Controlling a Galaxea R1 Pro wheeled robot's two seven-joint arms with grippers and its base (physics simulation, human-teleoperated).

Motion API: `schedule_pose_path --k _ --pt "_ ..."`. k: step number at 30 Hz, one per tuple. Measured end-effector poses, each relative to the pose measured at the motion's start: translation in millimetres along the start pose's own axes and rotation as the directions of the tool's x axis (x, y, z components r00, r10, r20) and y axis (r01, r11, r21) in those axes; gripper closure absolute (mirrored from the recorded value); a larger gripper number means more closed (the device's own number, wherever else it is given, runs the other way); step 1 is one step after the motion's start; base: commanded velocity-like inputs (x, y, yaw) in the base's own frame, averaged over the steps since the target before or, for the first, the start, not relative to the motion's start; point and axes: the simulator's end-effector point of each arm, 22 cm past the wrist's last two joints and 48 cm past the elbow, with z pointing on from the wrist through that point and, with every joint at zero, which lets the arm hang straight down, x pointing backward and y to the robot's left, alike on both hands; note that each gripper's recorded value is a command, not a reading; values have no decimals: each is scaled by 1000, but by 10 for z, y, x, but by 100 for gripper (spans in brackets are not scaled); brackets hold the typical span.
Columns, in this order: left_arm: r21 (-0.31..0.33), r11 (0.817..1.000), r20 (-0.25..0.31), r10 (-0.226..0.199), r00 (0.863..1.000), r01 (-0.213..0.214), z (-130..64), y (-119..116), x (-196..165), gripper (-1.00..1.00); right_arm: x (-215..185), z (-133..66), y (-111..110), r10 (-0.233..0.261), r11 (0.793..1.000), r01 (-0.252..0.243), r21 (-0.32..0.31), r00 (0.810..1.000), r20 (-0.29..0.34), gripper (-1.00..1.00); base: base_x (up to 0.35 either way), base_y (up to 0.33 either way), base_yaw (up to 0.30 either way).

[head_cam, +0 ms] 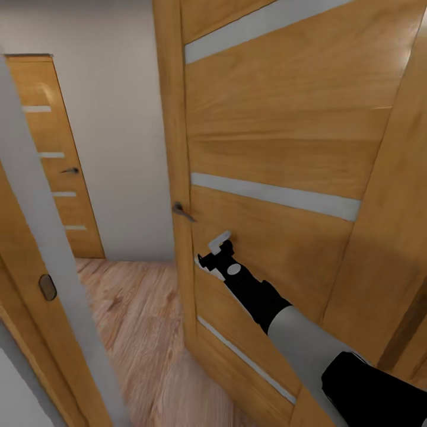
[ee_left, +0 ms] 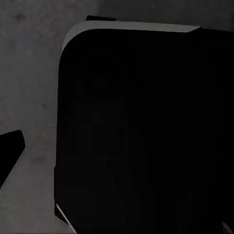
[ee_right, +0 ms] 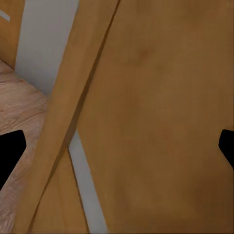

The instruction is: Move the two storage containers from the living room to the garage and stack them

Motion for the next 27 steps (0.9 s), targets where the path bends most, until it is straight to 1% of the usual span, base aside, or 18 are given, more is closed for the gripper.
schedule_pose_path --k 1,3,5,9,13,15,19,21,23,27 --pt "0 1000 0 0 1000 0 0 -1 0 -100 25 3 -15 0 1000 0 5 1000 -6 -100 138 0 0" --pt "-1 1000 -1 -3 1000 3 1 6 1 -100 172 18 -65 3 1000 -2 27 999 -36 -100 47 0 0" --pt "-1 1000 -1 -5 1000 5 1 9 1 -100 270 22 -156 4 998 -1 64 998 -57 -100 14 0 0" --pt "-2 1000 -1 -7 1000 7 1 10 1 -100 254 14 -228 10 995 -4 102 999 -53 -100 4 0 0" --pt "-2 1000 -1 -7 1000 7 1 11 -1 -100 258 -10 -373 -3 985 13 172 998 -59 -100 0 0 0" --pt "-3 1000 -1 -7 1000 7 1 11 0 -100 284 -26 -446 -11 979 26 204 997 -74 -100 0 0 0" --pt "-2 1000 -1 -8 1000 8 1 8 0 -100 359 -50 -482 -20 974 47 220 992 -123 -100 0 0 0" --pt "-2 1000 -1 -9 1000 9 1 7 3 -100 410 -73 -549 -28 966 65 252 989 -147 -100 0 0 0" --pt "-2 1000 -1 -9 1000 9 1 4 4 -100 436 -88 -616 -20 959 62 277 988 -153 -100 0 0 0" --pt "-3 1000 -1 -9 1000 9 1 7 1 -100 429 -93 -631 -12 957 55 286 989 -148 -100 0 0 0"
